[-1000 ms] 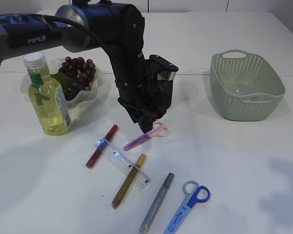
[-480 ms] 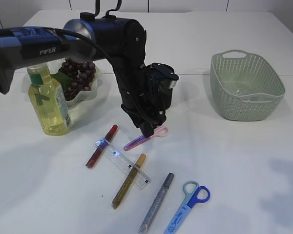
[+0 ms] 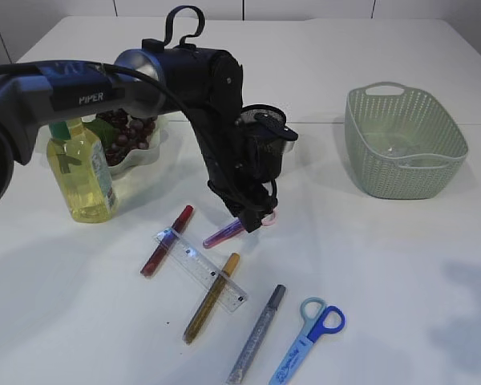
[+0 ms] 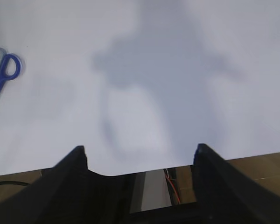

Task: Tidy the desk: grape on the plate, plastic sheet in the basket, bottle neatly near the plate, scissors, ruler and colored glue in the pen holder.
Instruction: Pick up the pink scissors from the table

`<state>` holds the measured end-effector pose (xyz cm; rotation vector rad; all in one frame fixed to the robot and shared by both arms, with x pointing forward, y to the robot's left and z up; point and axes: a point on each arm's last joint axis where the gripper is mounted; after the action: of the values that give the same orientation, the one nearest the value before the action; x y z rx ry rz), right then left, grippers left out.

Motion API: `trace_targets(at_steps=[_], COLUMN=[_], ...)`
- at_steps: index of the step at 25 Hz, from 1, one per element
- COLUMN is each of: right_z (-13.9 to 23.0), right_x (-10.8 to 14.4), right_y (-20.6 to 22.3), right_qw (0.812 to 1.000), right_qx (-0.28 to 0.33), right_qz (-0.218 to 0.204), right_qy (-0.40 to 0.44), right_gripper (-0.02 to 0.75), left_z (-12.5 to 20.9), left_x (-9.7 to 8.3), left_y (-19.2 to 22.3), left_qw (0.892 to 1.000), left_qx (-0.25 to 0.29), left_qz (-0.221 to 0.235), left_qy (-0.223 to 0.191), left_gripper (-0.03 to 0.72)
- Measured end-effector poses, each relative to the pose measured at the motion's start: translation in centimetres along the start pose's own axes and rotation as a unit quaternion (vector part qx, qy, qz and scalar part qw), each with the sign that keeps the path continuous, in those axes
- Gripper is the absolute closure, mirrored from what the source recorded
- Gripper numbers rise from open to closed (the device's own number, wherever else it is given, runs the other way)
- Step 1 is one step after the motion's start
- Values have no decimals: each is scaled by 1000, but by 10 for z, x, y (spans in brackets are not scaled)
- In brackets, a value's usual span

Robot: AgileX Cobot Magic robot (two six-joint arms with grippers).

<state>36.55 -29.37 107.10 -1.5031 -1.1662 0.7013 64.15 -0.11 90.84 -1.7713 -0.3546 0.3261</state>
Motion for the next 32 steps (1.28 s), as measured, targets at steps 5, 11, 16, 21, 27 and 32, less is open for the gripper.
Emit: trace_targets(at_steps=[5, 11, 16, 21, 27, 32], right_z=[0, 0, 0, 0, 0, 0], right_x=[-1, -1, -1, -1, -1, -1], right_y=[0, 0, 0, 0, 0, 0], right_qw=[1000, 1000, 1000, 1000, 1000, 1000], right_qx=[-1, -2, -2, -2, -3, -3], right_qz=[3, 6, 6, 6, 6, 6], right_qy=[-1, -2, -2, -2, -2, -2], right_gripper=[194, 195, 194, 194, 195, 195], left_z=[-3, -4, -3, 1, 4, 10], left_x=[1, 2, 3, 7, 9, 15], left_y=[0, 0, 1, 12, 12, 11], left_qw=[1000, 1000, 1000, 1000, 1000, 1000], left_qx=[-18, -20, -19, -10, -4, 9], left_qz=[-8, -10, -10, -5, -5, -2], left_qy=[4, 6, 4, -1, -3, -9], left_gripper=[379, 379, 379, 379, 380, 380])
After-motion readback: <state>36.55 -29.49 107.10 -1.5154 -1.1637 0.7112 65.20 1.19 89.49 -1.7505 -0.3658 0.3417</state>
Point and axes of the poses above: a point on each arm's last joint axis where the gripper is mounted, y pointing out along that axis toward the gripper, x along the wrist's bending axis when the last joint is at zero, z = x × y, and after that the axes turned 9 degrees about y, right-handed
